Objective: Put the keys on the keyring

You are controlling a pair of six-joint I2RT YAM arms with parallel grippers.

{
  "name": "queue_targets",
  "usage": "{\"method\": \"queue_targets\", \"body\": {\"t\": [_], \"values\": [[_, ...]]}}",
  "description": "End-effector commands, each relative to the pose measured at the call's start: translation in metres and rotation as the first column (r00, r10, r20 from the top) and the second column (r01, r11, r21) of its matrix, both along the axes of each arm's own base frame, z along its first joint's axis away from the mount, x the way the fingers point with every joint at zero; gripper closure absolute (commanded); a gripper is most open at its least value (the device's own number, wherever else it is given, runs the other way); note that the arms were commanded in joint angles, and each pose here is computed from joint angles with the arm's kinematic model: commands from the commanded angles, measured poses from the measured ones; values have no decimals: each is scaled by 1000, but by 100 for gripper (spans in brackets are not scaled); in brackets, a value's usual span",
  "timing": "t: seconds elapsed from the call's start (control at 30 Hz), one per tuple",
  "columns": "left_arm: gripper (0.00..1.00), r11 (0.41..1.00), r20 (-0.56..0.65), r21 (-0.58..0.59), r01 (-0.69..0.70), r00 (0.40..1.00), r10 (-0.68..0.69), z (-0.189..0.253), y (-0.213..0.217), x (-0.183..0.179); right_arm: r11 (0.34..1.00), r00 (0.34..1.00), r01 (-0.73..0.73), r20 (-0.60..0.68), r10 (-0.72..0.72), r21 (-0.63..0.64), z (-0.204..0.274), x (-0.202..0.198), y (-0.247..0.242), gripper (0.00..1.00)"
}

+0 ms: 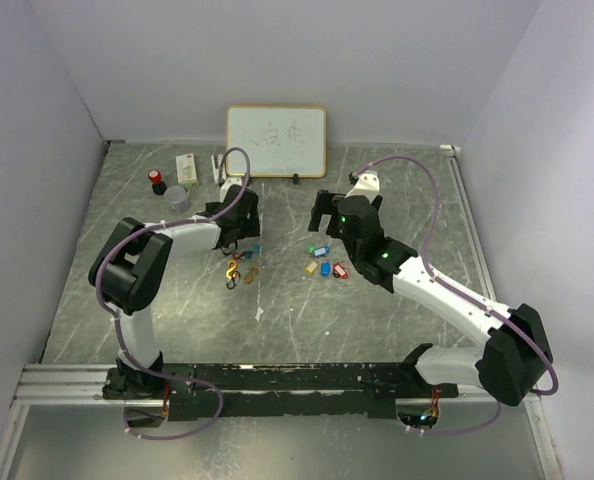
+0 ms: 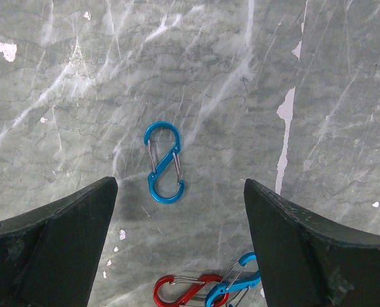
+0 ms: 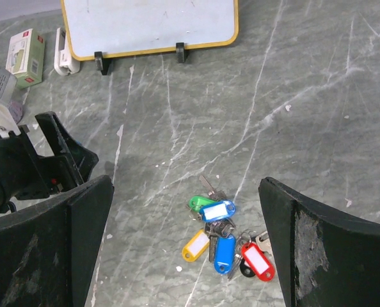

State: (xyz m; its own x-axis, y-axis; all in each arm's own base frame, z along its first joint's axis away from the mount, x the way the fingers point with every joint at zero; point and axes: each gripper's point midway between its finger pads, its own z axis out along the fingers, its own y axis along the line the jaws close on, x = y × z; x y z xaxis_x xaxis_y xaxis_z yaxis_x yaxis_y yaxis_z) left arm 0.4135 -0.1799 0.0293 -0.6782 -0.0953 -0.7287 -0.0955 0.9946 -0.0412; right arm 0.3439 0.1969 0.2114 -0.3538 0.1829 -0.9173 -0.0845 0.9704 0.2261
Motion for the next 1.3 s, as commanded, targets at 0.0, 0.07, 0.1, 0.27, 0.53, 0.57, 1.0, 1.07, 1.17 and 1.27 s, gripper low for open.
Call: {"method": "queue_targets", "body": {"t": [0.0,0.07,0.1,0.27,0.53,0.57,1.0,1.07,1.17,1.27], "values": [[8,1000,49,-12,1,999,0,7,-3,16,999,999,33,15,-33,-5,2,2,-9,0],[9,1000,46,-15,1,999,0,6,-1,17,999,999,32,12,-32,-5,0,2,-8,0],[9,1000,43,-15,3,999,-2,4,0,17,999,999,33,11,-33,-4,0,2,-8,0],[10,1000,38,-27,5,999,-4,1,3,20,999,999,33,10,-33,-5,0,3,-8,0],[14,999,25,-30,13,1000,-13,-7,2,21,999,999,34,9,-34,-6,-1,5,-7,0],[15,999,22,-29,15,1000,-14,-8,2,21,999,999,33,9,-33,-6,-1,5,-7,0],[39,1000,5,-7,18,1000,-18,-16,5,18,999,999,40,13,-40,0,1,6,-8,0],[45,1000,1,-3,20,1000,-20,-17,5,18,999,999,42,12,-42,0,0,6,-8,0],[52,1000,-2,1,21,1000,-21,-17,5,18,999,999,41,11,-41,1,0,5,-8,0],[61,1000,1,1,22,1000,-22,-17,5,18,999,999,42,10,-42,1,-1,5,-9,0]]}}
